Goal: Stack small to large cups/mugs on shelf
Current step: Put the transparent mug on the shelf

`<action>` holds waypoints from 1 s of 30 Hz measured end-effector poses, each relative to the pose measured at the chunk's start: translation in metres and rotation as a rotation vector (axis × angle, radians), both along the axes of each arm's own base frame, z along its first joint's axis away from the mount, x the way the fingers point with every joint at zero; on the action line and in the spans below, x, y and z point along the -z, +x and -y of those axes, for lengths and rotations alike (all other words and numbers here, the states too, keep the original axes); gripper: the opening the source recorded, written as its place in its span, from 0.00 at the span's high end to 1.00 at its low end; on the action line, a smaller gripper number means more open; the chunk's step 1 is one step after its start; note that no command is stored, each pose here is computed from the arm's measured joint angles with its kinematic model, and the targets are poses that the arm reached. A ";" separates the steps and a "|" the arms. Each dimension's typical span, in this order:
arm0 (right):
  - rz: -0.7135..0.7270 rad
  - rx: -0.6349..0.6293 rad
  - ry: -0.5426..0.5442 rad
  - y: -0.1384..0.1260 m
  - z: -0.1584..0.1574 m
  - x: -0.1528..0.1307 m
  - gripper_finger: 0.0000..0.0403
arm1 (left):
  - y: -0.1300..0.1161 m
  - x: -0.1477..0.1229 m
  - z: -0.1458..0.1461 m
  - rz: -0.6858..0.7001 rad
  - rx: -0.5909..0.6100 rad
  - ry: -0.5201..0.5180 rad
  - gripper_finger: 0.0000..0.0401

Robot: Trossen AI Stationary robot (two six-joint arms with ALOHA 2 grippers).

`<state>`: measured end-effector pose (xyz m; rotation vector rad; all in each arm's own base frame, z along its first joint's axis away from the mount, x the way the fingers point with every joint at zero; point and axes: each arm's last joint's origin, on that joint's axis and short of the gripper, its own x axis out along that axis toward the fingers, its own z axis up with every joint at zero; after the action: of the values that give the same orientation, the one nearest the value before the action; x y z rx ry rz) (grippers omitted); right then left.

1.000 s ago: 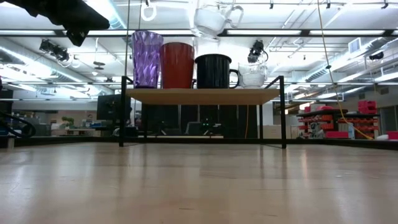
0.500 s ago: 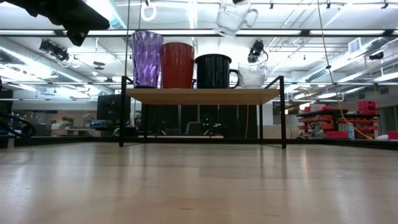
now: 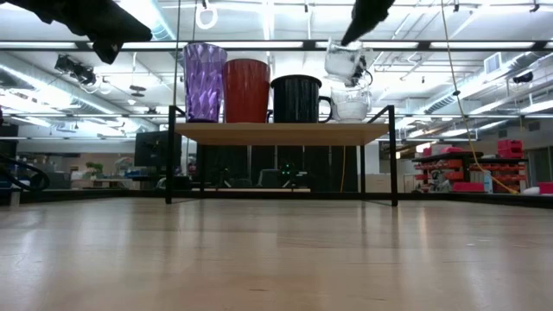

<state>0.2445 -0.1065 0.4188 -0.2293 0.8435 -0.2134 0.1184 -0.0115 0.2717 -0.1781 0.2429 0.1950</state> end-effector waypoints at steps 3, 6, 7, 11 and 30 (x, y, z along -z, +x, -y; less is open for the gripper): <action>-0.027 0.024 0.015 -0.005 0.017 0.004 1.00 | 0.000 0.000 0.000 -0.003 0.004 0.019 0.90; -0.052 0.033 0.029 -0.006 0.031 0.008 1.00 | 0.000 0.000 0.000 -0.004 -0.004 0.028 0.91; -0.057 0.032 0.036 -0.005 0.036 0.009 1.00 | 0.000 0.000 0.000 -0.004 -0.006 0.029 0.91; -0.087 0.022 0.051 0.001 0.052 0.007 1.00 | 0.000 0.000 -0.001 -0.004 -0.010 0.030 0.91; -0.227 -0.077 0.233 0.034 0.087 0.037 1.00 | 0.000 0.001 -0.001 -0.020 -0.010 0.033 0.90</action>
<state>0.2785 -0.1933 0.3821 -0.0674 1.0742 -0.0159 0.1180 -0.0109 0.2703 -0.1449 0.2587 0.2103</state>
